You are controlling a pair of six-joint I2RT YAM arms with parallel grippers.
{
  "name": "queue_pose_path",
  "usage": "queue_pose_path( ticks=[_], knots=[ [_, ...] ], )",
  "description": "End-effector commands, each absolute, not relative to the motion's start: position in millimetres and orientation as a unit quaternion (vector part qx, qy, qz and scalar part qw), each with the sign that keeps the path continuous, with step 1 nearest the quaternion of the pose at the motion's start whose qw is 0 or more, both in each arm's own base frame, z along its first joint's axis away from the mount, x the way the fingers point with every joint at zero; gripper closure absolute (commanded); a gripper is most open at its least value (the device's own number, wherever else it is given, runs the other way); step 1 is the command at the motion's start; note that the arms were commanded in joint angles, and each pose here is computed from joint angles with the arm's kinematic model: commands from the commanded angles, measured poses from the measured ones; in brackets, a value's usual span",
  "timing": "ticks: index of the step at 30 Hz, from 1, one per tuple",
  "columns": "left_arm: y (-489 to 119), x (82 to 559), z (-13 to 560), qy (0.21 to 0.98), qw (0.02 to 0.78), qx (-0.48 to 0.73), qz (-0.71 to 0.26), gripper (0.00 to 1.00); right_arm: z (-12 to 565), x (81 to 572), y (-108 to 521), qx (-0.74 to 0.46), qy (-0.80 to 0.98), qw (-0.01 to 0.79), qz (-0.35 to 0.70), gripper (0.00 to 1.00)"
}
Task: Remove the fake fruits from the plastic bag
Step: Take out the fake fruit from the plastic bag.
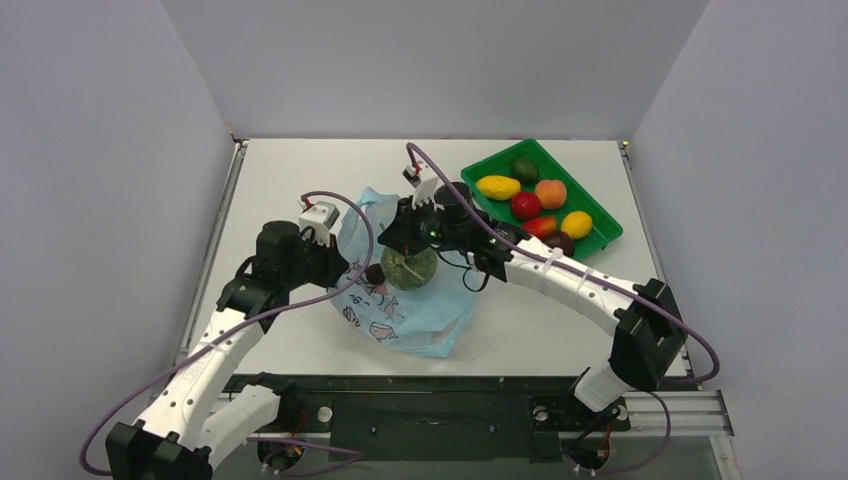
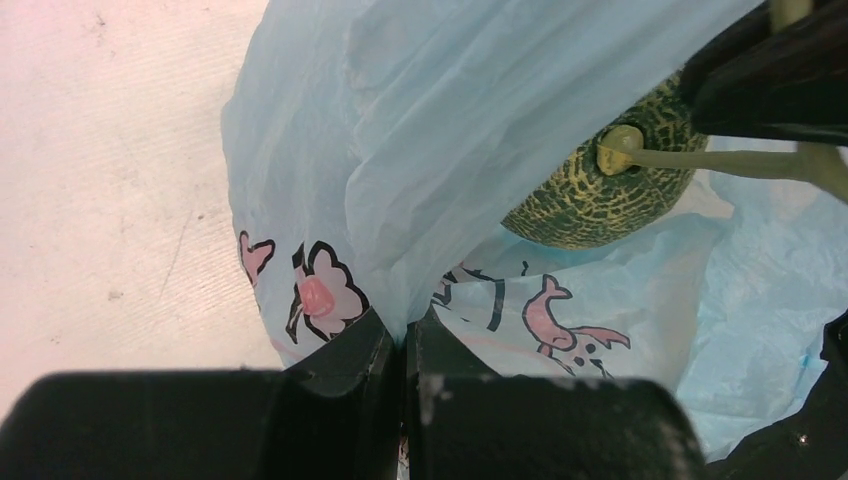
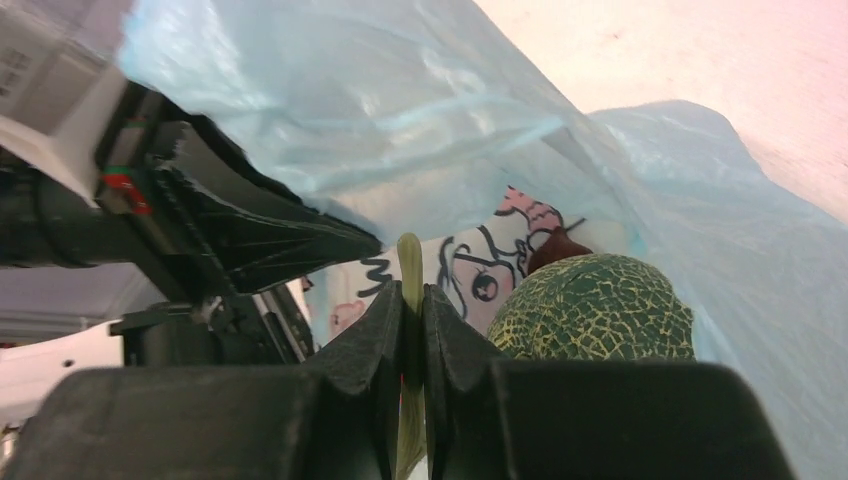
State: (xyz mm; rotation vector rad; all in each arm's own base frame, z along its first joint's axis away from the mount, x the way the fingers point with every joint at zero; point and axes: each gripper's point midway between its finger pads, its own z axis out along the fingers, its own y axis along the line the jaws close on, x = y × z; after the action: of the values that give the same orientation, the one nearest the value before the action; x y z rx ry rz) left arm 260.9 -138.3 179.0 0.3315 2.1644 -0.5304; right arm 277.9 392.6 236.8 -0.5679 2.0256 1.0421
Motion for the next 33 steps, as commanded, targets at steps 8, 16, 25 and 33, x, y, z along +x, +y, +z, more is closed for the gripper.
queue_pose_path(
  ticks=[8,16,25,33],
  knots=[
    [-125,267,210,0.833,0.505,0.122,-0.188,1.00,372,252,396,-0.248,0.690,0.458,0.503,1.00],
    [-123,266,213,0.830,0.513,0.122,-0.179,1.00,427,245,371,-0.240,0.669,0.503,0.491,1.00],
    [-118,263,217,0.827,0.527,0.117,-0.157,1.00,488,242,305,-0.177,0.647,0.593,0.446,1.00],
    [-105,262,227,0.818,0.551,0.097,-0.133,1.00,451,292,184,0.005,0.702,0.677,0.221,1.00]
  ],
)
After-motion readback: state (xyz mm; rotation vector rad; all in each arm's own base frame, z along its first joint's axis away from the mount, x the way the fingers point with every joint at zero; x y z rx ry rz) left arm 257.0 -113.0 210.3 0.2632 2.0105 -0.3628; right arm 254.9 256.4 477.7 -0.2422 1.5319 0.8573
